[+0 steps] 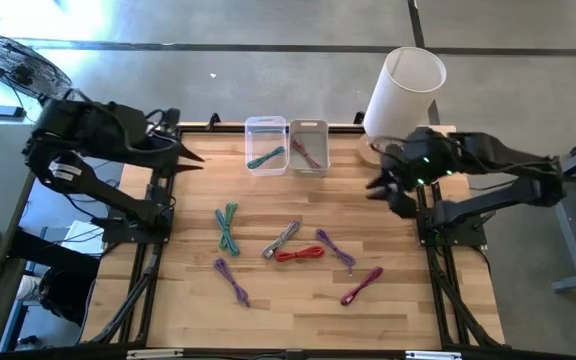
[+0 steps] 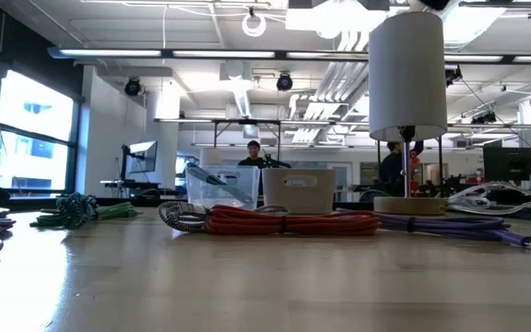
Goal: Pick & Place USB Port
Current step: Put the pink patterned charger cable into the transparent bin
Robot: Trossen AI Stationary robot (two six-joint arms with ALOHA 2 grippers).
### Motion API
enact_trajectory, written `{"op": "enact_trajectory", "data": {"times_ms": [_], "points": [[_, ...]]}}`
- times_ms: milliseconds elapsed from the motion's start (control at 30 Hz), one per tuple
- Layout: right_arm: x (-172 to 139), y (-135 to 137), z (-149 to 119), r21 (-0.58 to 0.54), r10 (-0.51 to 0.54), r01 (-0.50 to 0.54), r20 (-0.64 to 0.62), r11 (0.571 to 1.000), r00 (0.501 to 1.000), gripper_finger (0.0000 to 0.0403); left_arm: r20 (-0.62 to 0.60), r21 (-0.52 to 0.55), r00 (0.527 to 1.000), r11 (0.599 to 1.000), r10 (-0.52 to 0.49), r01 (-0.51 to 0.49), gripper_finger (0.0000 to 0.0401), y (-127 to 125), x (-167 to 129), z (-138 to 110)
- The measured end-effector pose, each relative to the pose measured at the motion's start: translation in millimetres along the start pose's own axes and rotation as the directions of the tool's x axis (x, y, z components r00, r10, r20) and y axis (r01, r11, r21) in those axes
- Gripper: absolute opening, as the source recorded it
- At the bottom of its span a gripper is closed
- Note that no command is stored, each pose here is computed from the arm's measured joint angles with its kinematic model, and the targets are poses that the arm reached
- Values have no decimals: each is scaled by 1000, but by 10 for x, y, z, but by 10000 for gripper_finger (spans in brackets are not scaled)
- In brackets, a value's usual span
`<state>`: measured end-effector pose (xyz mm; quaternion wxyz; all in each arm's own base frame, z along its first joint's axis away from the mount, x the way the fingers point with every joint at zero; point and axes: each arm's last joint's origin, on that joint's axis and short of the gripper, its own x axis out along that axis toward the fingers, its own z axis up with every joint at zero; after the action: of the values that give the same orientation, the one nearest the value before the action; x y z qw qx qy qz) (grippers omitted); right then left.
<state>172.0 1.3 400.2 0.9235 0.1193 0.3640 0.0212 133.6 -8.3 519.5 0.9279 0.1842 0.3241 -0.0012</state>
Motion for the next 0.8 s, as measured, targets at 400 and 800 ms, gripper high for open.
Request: {"op": "enact_trajectory", "data": {"times_ms": [400, 800], "points": [[166, 574, -413, -433, -64, -90, -330, 897, 942, 34, 50, 20, 998, 999, -42, 41, 58, -13, 344, 260], [827, 912, -557, -494, -130, -234, -596, 837, 792, 1, 26, 37, 991, 990, -135, 134, 58, -57, 512, 316]]}}
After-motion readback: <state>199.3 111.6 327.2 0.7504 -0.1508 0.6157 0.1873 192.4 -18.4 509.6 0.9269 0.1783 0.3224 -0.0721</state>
